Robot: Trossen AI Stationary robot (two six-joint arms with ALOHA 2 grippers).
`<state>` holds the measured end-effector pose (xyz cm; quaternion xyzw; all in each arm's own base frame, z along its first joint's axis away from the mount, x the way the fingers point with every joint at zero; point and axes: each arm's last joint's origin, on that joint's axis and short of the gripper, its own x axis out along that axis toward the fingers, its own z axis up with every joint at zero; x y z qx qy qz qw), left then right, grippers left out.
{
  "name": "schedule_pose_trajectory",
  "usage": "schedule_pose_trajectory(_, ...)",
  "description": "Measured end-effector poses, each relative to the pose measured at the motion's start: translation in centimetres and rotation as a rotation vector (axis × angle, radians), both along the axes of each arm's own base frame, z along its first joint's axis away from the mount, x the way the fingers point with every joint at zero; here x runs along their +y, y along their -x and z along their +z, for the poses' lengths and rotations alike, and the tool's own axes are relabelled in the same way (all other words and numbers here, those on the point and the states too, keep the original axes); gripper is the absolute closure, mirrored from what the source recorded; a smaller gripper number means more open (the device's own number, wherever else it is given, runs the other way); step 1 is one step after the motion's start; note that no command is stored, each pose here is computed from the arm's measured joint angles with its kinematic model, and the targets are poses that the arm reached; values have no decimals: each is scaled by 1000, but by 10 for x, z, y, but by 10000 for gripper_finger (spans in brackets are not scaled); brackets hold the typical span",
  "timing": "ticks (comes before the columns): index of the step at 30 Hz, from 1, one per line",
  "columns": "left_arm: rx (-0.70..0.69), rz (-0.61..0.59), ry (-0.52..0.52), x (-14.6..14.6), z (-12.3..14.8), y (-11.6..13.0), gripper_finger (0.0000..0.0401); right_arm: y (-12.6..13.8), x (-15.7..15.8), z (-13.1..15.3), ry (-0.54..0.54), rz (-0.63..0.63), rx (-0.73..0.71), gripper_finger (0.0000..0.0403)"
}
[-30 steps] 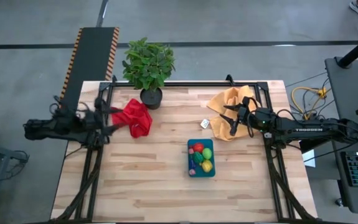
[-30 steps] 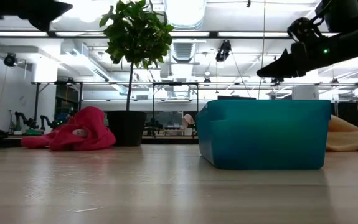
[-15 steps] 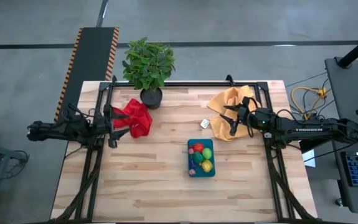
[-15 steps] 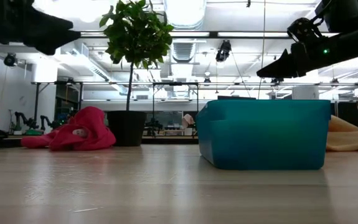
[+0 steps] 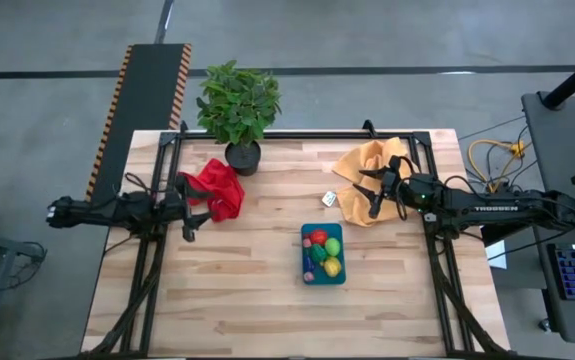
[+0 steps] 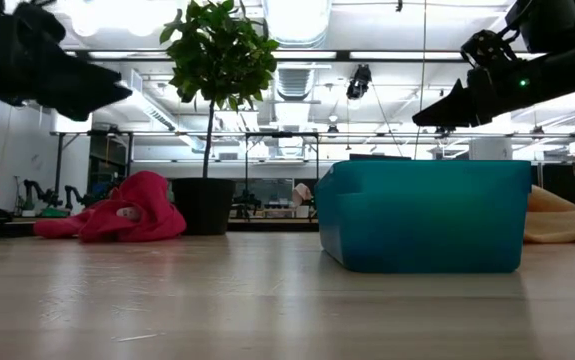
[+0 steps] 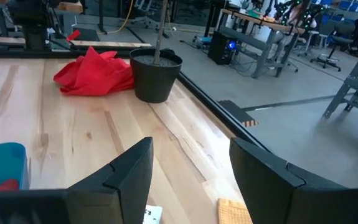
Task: Pick and placing Produce into tupperware
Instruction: Return to Home Position
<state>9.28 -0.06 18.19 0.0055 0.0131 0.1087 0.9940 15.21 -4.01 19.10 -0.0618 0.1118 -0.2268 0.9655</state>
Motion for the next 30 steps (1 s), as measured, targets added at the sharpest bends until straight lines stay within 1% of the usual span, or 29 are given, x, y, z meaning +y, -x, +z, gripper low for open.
schedule_pose_trajectory(2,27,-2,0,0,-7,-1,160,0,0,0,0,0,1,197)
schedule_pose_trajectory(4,26,-4,-3,0,-9,-2,165,-1,0,-1,-1,0,6,197)
schedule_pose_trajectory(5,24,-8,-8,0,-9,-2,171,-1,0,-1,-1,0,7,197)
schedule_pose_trajectory(7,27,-11,-25,-1,-9,-2,197,-1,0,-1,-1,0,5,197)
schedule_pose_trajectory(9,30,-36,-32,-1,-9,-2,237,-1,0,-1,-1,0,6,197)
schedule_pose_trajectory(14,43,-142,-33,-4,-10,-2,368,-1,0,-1,3,1,8,197)
schedule_pose_trajectory(15,45,-161,-31,-5,-10,-2,384,-1,0,-1,4,1,6,197)
schedule_pose_trajectory(16,45,-172,-30,-5,-10,-2,390,-1,0,0,5,1,1,197)
schedule_pose_trajectory(19,44,-177,-31,-5,-10,-2,391,-1,0,3,8,6,-34,197)
schedule_pose_trajectory(21,45,-177,-32,-5,-10,-2,396,-2,1,6,7,47,-66,199)
schedule_pose_trajectory(23,46,-173,-33,-5,-10,-2,399,-3,3,9,3,118,-103,206)
schedule_pose_trajectory(25,48,-164,-32,-5,-11,-2,399,-4,5,11,-4,182,-140,220)
schedule_pose_trajectory(27,52,-162,-31,-5,-11,-2,400,-3,6,11,-16,208,-144,240)
schedule_pose_trajectory(30,52,-156,-26,-5,-11,-2,401,-2,7,12,-53,257,-158,284)
